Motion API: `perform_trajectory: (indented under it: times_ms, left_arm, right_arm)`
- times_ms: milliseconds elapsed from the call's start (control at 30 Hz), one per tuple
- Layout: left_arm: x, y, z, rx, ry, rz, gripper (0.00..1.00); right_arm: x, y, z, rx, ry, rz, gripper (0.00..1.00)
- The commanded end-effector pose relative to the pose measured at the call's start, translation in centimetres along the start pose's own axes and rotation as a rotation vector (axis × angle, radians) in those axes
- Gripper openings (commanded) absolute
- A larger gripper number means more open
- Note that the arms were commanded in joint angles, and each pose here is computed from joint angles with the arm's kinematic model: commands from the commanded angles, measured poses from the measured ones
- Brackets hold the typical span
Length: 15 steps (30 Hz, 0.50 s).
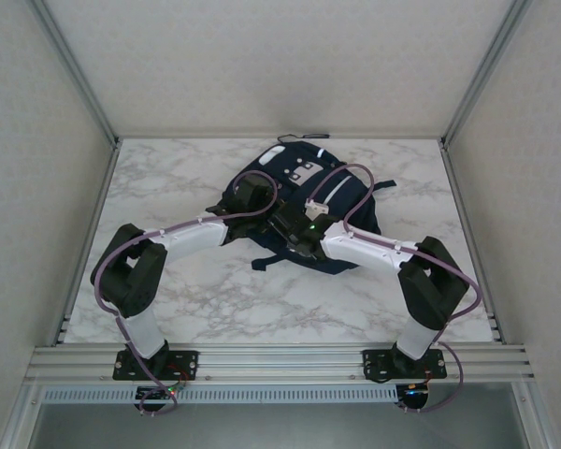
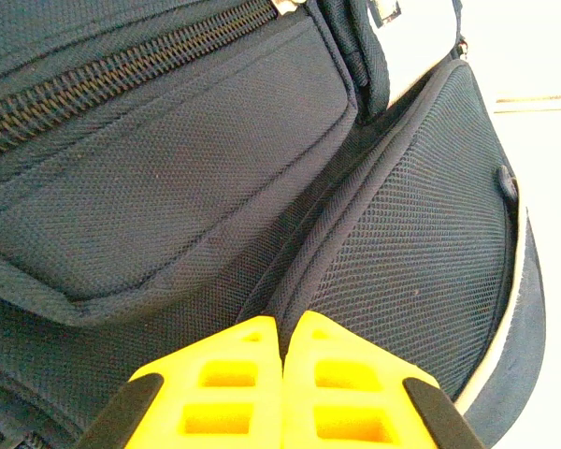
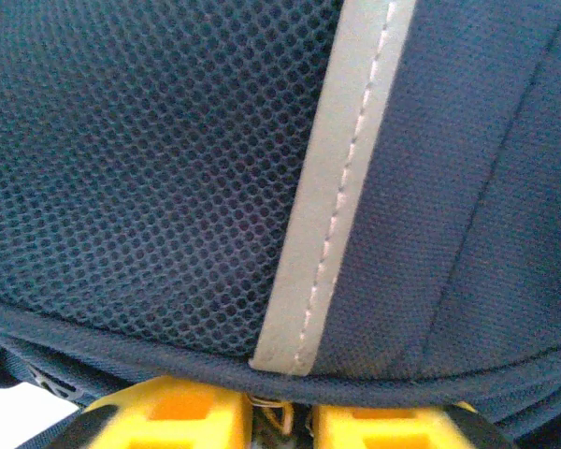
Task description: Pack books, pencil case, and school supplies into a backpack
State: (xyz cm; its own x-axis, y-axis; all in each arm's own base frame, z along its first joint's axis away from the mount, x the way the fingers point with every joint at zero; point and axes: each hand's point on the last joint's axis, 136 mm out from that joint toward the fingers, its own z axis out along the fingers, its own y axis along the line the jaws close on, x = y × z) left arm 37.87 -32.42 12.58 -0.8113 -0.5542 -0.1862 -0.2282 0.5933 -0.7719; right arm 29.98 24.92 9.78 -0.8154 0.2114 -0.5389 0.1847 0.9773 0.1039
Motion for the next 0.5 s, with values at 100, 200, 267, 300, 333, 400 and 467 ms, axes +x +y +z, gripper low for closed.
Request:
perform_trajectory:
  times_ms: [100,200,267,300,333,400,467]
  left_arm:
    - [-2.7,-1.1,-1.2,0.016,-0.084,0.009,0.00]
    - [-3.5,-0.4,-0.7,-0.002,-0.091,0.006,0.00]
    - [-4.1,-0.1,-0.5,-0.010,-0.097,0.007,0.00]
    - [-4.4,0.0,-0.4,-0.015,-0.101,0.008,0.00]
    - [-4.6,0.0,-0.3,-0.016,-0.103,0.011,0.00]
    - [-5.1,0.0,-0.2,-0.021,-0.109,0.018,0.00]
    - [-5.6,0.0,-0.1,-0.031,-0.117,0.032,0.00]
  right_arm:
    - [-1.4,-0.4,-1.3,-0.045,-0.043,-0.119,0.00]
    - [-0.3,-1.3,-1.2,-0.060,0.036,-0.195,0.00]
    - [0.7,-1.9,-1.1,-0.098,0.117,-0.240,0.00]
    - [1.2,-2.4,-0.9,-0.111,0.163,-0.263,0.00]
    - [1.7,-2.9,-0.7,-0.118,0.208,-0.282,0.00]
    - [2.4,-4.0,-0.3,-0.129,0.283,-0.316,0.00]
    - [2.9,-4.9,-0.1,-0.141,0.348,-0.323,0.00]
